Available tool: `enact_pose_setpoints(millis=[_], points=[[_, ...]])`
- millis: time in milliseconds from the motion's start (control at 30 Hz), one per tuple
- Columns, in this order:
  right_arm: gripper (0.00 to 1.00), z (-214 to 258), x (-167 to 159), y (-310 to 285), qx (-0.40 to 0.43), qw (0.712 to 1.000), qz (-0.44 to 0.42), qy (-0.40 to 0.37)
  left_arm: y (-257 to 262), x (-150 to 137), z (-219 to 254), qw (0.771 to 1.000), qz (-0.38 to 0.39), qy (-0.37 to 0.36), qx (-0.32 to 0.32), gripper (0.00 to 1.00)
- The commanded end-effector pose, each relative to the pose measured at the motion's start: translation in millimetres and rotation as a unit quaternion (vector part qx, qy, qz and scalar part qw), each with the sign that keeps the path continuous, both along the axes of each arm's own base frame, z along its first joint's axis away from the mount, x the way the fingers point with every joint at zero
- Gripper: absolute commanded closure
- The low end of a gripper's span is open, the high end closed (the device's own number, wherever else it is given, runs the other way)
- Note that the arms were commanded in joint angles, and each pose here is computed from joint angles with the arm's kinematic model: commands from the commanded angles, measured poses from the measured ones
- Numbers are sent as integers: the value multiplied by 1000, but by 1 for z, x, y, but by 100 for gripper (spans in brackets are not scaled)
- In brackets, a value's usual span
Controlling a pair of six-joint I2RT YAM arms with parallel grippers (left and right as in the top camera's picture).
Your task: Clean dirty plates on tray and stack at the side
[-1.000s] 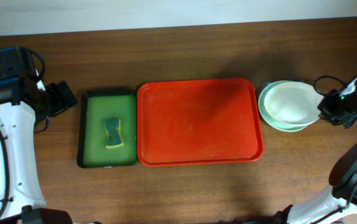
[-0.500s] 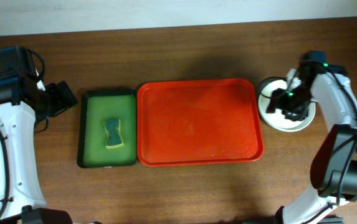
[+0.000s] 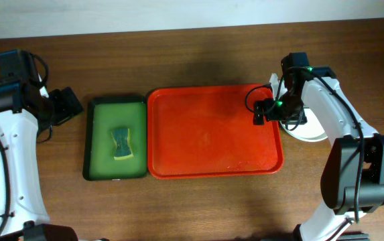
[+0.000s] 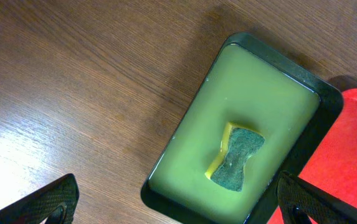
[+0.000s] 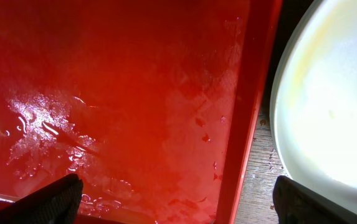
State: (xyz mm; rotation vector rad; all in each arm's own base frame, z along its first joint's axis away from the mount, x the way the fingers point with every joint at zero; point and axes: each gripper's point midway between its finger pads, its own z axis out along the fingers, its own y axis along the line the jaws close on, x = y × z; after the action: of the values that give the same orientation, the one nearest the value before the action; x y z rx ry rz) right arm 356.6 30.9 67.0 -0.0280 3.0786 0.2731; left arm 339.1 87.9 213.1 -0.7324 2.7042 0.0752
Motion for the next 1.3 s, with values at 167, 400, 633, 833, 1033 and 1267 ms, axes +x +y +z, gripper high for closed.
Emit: enact_pose_setpoints(millis=[167,400,633,833,1033,1267], points=[[2,7,0,1,-3,1000,7,-12,1,0,6,1000,6,-11,-1,1],[2,58,1,14,-1,996,25,-87,1,0,6,1000,6,-11,-1,1],[2,222,-50,26,-12,939,55,-338,0,0,6,1000,5,-11,-1,1],[2,315,-139,16,1,859,45,-510,0,0,6,1000,5,-11,-1,1],[2,286,-231,4,6,794,37,-607,0,0,6,1000,5,-11,-1,1],[2,253,-194,15,26,697,41,-715,1,0,6,1000,6,-11,-1,1]])
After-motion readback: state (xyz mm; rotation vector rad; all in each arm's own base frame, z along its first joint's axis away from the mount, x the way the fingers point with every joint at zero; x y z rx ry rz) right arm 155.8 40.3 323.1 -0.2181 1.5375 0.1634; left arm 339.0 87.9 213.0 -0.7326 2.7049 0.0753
